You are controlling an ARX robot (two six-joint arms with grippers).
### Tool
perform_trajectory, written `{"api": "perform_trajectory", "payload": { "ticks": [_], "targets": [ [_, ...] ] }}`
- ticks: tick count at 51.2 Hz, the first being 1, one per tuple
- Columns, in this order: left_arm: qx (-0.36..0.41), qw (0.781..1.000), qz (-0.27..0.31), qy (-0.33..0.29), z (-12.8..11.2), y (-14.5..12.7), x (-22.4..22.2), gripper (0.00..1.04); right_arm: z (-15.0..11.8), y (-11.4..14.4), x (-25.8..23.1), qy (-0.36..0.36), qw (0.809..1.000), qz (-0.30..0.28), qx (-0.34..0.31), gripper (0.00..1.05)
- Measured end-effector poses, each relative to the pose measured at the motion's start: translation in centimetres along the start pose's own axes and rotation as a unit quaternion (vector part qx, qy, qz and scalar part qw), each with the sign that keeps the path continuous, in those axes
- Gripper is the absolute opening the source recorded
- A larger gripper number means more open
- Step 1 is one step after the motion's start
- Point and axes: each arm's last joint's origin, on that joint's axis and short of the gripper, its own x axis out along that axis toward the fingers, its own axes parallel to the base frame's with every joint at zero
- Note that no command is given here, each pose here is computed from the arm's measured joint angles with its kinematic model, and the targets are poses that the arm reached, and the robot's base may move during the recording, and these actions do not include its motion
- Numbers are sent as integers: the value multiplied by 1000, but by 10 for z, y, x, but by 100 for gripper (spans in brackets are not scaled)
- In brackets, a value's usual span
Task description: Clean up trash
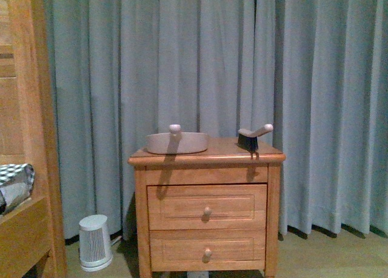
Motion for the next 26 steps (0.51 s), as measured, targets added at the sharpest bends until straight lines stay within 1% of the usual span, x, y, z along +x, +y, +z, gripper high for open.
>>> {"api": "perform_trajectory", "payload": {
  "ticks": [26],
  "targets": [
    [0, 1000, 0, 0, 0, 0, 0, 97, 0, 0, 0, 0, 1000, 0, 0, 97]
  ]
}}
